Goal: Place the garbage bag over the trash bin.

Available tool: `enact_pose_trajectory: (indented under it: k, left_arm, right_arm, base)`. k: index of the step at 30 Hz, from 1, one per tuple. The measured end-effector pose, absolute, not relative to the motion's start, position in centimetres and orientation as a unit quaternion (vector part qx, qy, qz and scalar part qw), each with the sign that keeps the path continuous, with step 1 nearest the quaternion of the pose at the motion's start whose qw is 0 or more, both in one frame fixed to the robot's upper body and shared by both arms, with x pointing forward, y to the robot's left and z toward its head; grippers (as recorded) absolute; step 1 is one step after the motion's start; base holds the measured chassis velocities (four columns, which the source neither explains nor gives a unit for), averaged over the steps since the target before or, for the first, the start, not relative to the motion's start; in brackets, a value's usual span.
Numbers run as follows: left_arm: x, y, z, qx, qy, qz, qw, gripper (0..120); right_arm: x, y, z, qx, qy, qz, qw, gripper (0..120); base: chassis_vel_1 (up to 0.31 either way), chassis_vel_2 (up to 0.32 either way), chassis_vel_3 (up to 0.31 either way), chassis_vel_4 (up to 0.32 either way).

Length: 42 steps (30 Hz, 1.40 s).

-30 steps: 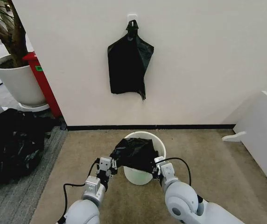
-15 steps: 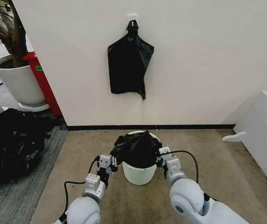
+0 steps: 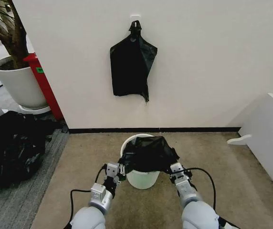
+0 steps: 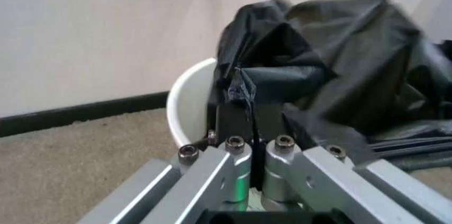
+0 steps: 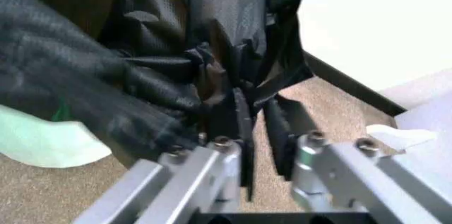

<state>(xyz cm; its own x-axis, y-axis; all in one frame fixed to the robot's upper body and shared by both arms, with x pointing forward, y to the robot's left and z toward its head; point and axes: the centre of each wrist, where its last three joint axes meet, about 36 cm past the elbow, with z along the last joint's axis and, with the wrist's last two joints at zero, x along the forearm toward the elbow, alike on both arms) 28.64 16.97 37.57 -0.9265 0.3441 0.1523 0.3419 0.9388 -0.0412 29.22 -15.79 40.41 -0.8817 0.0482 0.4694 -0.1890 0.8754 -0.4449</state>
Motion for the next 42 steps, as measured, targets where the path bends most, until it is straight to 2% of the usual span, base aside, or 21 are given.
enact_pose_trajectory:
  k: [5, 11, 13, 16, 19, 20, 24, 27, 29, 33, 35, 42]
  left_arm:
    - [28.4, 17.0, 37.4, -0.179, -0.981, 0.003, 0.079, 0]
    - [28.4, 17.2, 37.4, -0.177, -0.981, -0.003, 0.077, 0]
    - [28.4, 17.3, 37.4, -0.177, -0.981, -0.004, 0.076, 0]
    - [28.5, 17.3, 37.4, -0.175, -0.982, -0.006, 0.075, 0]
    - [28.5, 17.3, 37.4, -0.174, -0.982, -0.008, 0.075, 0]
    - [28.5, 17.3, 37.4, -0.174, -0.982, -0.008, 0.075, 0]
    - [28.5, 17.4, 37.4, -0.173, -0.982, -0.010, 0.074, 0]
    - [28.5, 17.4, 37.5, -0.173, -0.982, -0.011, 0.073, 0]
    - [28.5, 17.4, 37.5, -0.172, -0.982, -0.012, 0.072, 0]
    - [28.5, 17.3, 37.5, -0.171, -0.983, -0.012, 0.072, 0]
    - [28.4, 17.3, 37.5, -0.171, -0.983, -0.012, 0.072, 0]
    - [28.3, 17.4, 37.5, -0.169, -0.983, -0.013, 0.071, 0]
  right_arm:
    - [29.0, -15.7, 40.6, 0.040, -0.942, 0.235, 0.235, 23]
    - [28.9, -15.6, 40.9, 0.020, -0.959, 0.180, 0.218, 50]
    - [28.9, -15.5, 40.9, 0.017, -0.960, 0.174, 0.218, 52]
    - [29.0, -15.4, 41.0, -0.014, -0.968, 0.122, 0.219, 67]
    - [29.0, -15.4, 41.5, -0.032, -0.971, 0.085, 0.223, 77]
    - [29.0, -15.4, 41.5, -0.032, -0.971, 0.085, 0.223, 77]
    - [29.2, -15.6, 42.3, -0.054, -0.973, 0.017, 0.223, 92]
    - [29.3, -15.8, 42.4, -0.060, -0.973, -0.005, 0.223, 91]
    - [29.6, -16.1, 42.6, -0.072, -0.972, -0.048, 0.217, 87]
    - [29.6, -16.5, 42.7, -0.077, -0.971, -0.066, 0.217, 74]
    - [29.6, -16.5, 42.6, -0.077, -0.971, -0.065, 0.219, 73]
    - [29.1, -16.2, 42.3, -0.068, -0.962, -0.043, 0.259, 46]
  base:
    - [0.000, 0.000, 0.000, 0.000]
    - [0.000, 0.000, 0.000, 0.000]
    - [0.000, 0.000, 0.000, 0.000]
    - [0.000, 0.000, 0.000, 0.000]
    - [0.000, 0.000, 0.000, 0.000]
    - [0.000, 0.000, 0.000, 0.000]
    - [0.000, 0.000, 0.000, 0.000]
    - [0.000, 0.000, 0.000, 0.000]
    - [0.000, 0.000, 0.000, 0.000]
    - [0.000, 0.000, 0.000, 0.000]
    - [0.000, 0.000, 0.000, 0.000]
    - [0.000, 0.000, 0.000, 0.000]
